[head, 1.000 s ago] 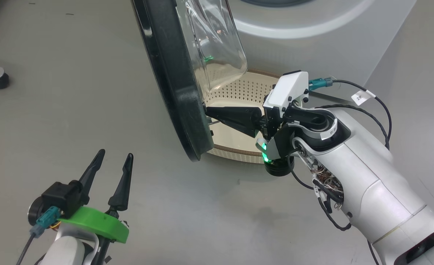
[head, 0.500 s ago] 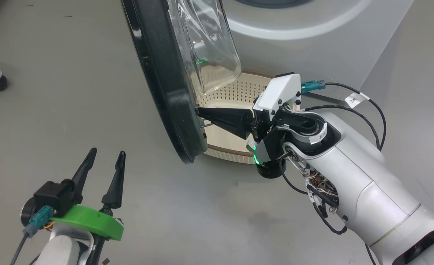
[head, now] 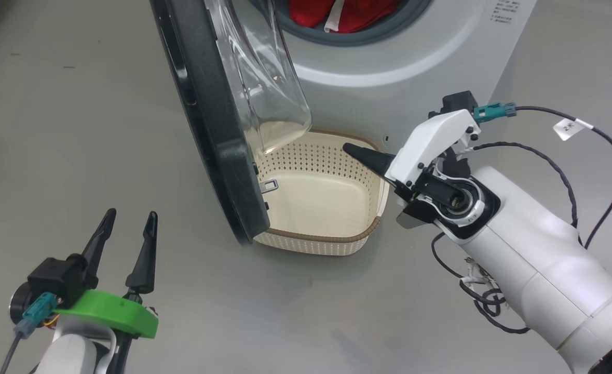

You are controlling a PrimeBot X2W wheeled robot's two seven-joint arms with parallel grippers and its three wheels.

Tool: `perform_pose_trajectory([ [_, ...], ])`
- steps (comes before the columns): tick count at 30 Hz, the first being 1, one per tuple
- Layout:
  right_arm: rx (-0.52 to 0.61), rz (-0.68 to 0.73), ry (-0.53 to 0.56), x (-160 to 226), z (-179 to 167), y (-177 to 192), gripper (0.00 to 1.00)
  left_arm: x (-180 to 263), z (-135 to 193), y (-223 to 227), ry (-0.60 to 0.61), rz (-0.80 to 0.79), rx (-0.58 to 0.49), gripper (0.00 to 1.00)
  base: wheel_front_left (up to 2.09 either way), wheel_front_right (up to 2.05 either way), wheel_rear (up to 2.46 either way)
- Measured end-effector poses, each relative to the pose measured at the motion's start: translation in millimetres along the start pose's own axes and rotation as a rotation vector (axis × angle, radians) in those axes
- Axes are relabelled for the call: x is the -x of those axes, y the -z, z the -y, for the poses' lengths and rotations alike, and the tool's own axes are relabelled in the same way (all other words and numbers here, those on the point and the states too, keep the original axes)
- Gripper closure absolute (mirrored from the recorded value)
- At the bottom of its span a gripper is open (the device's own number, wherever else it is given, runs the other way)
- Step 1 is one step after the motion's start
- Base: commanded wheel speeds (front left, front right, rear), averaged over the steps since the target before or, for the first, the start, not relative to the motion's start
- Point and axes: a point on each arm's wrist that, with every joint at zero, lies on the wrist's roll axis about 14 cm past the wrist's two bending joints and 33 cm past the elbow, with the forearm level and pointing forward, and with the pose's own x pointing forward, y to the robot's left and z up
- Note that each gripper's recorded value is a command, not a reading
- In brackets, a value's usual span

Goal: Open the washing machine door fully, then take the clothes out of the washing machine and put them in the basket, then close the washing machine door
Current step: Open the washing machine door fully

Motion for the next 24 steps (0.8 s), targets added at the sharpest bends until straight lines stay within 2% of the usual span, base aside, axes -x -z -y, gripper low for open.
perform_pose_trajectory([
  [6, 0.33, 0.144, 0.145, 40, 31, -24, 1.0, 6, 7, 0, 0.022, 0.006, -0.001, 0.0, 0.0, 0.0, 0.0],
  [12, 0.534, 0.34, 0.235, 86, 46, -49, 1.0, 5, 16, -6, 0.058, 0.026, -0.008, 0.0, 0.0, 0.0, 0.0],
  [15, 0.611, 0.441, 0.279, 111, 51, -58, 1.0, 7, 23, -5, 0.078, 0.026, -0.009, 0.0, 0.0, 0.0, 0.0],
  [21, 0.718, 0.578, 0.337, 144, 60, -52, 1.0, 12, 29, -1, 0.098, 0.019, -0.008, 0.0, 0.0, 0.0, 0.0],
  [24, 0.753, 0.582, 0.385, 157, 67, -48, 1.0, 13, 34, 0, 0.115, 0.017, -0.006, 0.0, 0.0, 0.0, 0.0],
])
